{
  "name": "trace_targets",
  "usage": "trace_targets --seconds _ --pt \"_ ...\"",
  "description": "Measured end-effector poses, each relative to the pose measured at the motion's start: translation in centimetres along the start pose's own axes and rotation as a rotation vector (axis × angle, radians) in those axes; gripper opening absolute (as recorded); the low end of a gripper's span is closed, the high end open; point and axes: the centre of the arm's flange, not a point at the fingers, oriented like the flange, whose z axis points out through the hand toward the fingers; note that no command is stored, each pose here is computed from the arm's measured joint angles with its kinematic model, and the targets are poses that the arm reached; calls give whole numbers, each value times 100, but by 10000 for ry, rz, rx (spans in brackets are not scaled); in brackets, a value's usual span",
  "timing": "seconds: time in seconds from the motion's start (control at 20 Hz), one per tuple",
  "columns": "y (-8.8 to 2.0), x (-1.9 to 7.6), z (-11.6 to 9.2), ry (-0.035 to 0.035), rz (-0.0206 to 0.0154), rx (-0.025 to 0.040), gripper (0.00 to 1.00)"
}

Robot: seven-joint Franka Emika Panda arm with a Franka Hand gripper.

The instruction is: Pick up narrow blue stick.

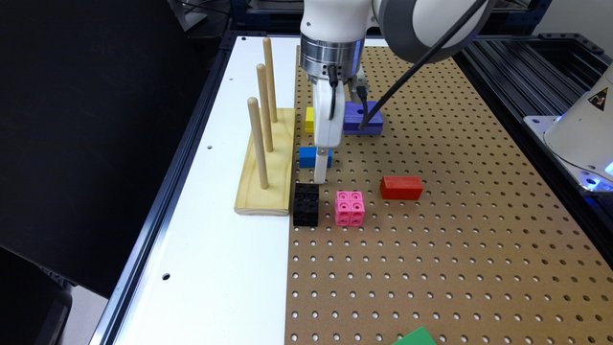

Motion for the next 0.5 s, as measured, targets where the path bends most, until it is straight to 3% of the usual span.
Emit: trace_targets --seconds 0.2,0.5 --pt "-2 2 0 2 0 3 100" --pt "-68 64 0 65 8 96 100"
